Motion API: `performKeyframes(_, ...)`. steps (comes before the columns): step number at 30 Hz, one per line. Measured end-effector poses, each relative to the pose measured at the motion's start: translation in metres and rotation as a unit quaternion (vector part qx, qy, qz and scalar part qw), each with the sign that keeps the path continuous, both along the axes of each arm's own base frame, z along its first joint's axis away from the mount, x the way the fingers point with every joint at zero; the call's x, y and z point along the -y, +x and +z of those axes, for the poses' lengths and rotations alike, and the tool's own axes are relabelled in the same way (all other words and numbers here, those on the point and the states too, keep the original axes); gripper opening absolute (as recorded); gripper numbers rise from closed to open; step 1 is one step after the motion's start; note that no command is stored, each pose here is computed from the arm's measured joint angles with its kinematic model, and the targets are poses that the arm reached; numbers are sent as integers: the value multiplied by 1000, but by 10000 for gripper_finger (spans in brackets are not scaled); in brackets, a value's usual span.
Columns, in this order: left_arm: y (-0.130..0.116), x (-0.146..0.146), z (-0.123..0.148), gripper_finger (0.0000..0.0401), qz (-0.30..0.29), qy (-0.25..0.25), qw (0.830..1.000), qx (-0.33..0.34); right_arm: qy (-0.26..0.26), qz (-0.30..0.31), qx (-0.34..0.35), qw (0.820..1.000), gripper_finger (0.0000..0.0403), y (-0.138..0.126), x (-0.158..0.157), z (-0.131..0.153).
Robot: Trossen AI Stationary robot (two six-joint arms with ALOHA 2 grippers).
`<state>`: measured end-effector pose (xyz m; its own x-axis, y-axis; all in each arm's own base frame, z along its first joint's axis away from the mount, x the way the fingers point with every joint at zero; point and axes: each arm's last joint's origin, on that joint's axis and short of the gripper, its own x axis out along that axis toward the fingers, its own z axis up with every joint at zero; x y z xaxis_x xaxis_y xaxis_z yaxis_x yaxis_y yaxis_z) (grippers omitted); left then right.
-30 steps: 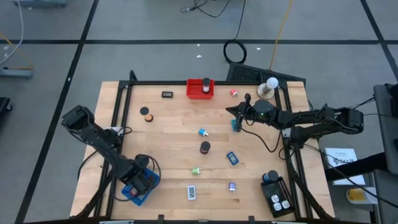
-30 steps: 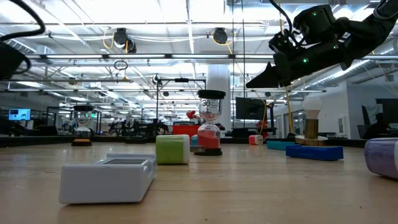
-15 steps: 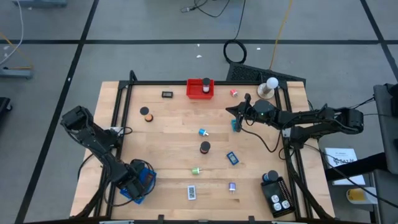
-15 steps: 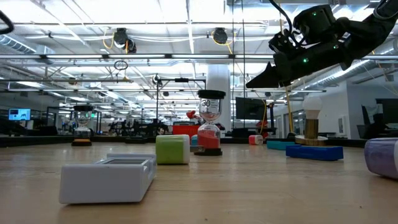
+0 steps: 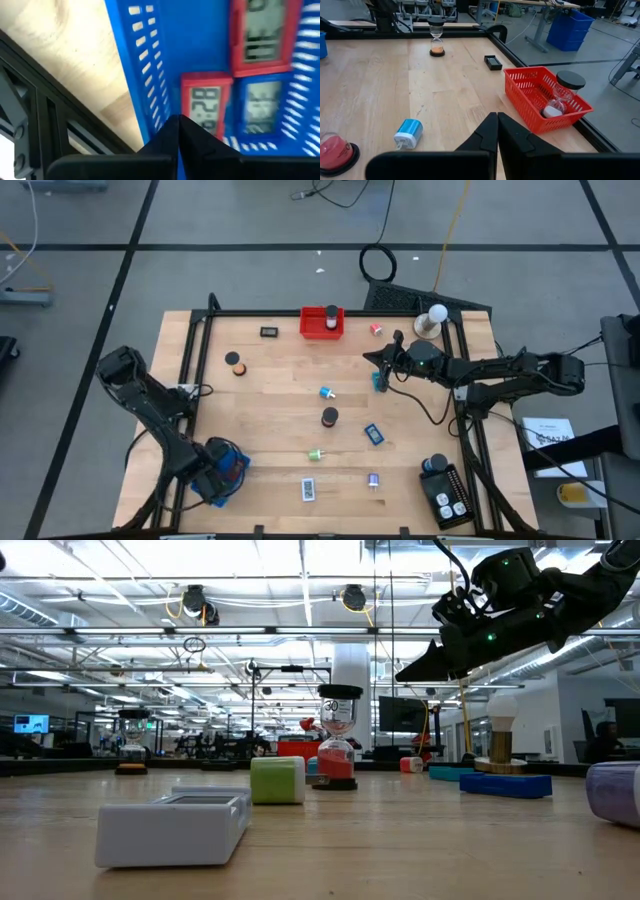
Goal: Pick & Place Office items
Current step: Adjust the blue bin, then put the black digital timer into the blue bin
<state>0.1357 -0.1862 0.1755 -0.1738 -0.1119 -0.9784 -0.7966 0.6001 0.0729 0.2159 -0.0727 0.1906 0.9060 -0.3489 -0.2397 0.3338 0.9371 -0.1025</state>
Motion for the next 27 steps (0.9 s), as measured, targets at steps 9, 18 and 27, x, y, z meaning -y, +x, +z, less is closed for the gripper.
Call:
performKeyframes(9,14,-32,34,9,81,83,969,217,0,-1,-1,1000,4,0,0,0)
performKeyframes(18,85,-95,41,8,22,143,932,333,-6,0,-1,1000,4,0,0,0)
performKeyframes(27,125,-192,52,10,-123,133,899,399,-28,4,9,1000,4,1,0,4)
